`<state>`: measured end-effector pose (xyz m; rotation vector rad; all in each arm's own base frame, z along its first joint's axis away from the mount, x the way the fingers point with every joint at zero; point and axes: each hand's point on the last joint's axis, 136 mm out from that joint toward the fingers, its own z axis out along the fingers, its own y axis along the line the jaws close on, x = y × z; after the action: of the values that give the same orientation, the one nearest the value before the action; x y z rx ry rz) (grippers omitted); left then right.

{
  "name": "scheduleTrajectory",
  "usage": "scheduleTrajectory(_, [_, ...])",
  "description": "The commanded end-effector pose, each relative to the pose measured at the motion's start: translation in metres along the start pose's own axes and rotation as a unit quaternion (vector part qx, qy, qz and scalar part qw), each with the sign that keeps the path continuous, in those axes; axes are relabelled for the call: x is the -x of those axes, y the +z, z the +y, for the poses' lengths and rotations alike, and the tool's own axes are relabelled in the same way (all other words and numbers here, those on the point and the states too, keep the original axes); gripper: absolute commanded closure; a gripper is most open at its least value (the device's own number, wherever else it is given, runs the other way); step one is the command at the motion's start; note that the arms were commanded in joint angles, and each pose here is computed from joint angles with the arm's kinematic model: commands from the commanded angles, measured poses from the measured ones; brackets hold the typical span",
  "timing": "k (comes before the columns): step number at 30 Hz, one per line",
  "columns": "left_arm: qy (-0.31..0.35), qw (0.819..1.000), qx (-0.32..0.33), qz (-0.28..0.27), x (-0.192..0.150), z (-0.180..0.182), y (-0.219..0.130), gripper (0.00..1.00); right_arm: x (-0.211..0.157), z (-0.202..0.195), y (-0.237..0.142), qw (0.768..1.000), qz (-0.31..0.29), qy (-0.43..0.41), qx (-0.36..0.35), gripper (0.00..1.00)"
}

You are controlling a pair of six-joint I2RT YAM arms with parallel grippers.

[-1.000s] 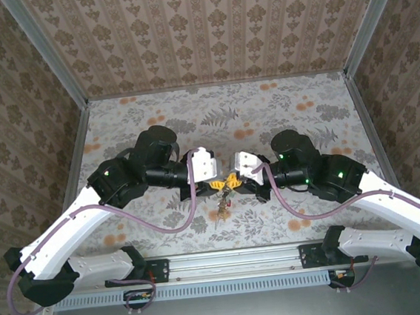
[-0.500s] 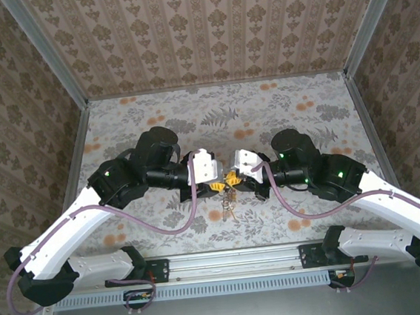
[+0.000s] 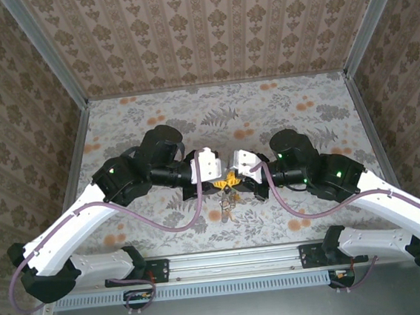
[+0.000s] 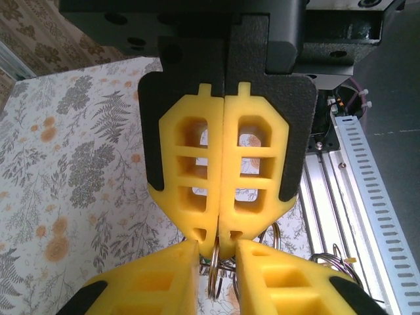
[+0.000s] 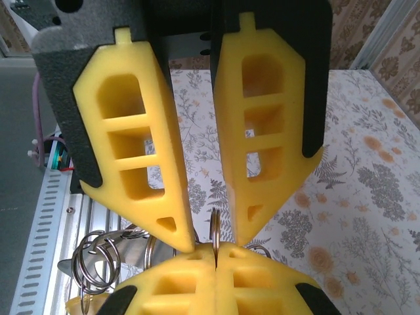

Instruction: Put the keys on the keyring

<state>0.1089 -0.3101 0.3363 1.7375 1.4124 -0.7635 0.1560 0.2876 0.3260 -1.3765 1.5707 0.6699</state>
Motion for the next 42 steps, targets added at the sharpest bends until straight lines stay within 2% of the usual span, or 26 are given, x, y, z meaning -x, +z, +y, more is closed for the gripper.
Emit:
scheduleTrajectory(1, [0.014,1.0,0.009,0.018,-0.003,0.005,0.004,0.82,0.043,0.007,-0.013,0.996,-0.086,-0.02,0.016,1.0])
scheduleTrajectory(5, [0.016,1.0,0.008,0.008,0.001,0.005,0.003,1.0,0.044,0.01,-0.016,0.995,-0.096,-0.024,0.023,1.0])
scheduleTrajectory(14, [0.017,0.999,0.004,-0.041,0.019,-0.001,-0.01,1.0,0.042,0.014,-0.018,0.994,-0.103,-0.027,0.027,0.99])
scheduleTrajectory(18, [0.011,0.996,-0.008,-0.091,0.034,-0.004,-0.019,1.0,0.039,0.014,-0.015,0.995,-0.098,-0.022,0.027,0.91])
scheduleTrajectory(25, [0.002,0.986,-0.027,-0.163,0.052,-0.009,-0.038,1.0,0.041,0.016,-0.019,0.993,-0.109,-0.023,0.03,0.83])
scheduleTrajectory(37, [-0.015,0.965,-0.038,-0.26,0.067,-0.012,-0.06,1.0,0.048,0.019,-0.026,0.99,-0.131,-0.029,0.031,0.83])
scheduleTrajectory(42, [-0.017,0.959,-0.046,-0.278,0.069,-0.014,-0.063,1.0,0.05,0.017,-0.028,0.99,-0.138,-0.027,0.022,0.83])
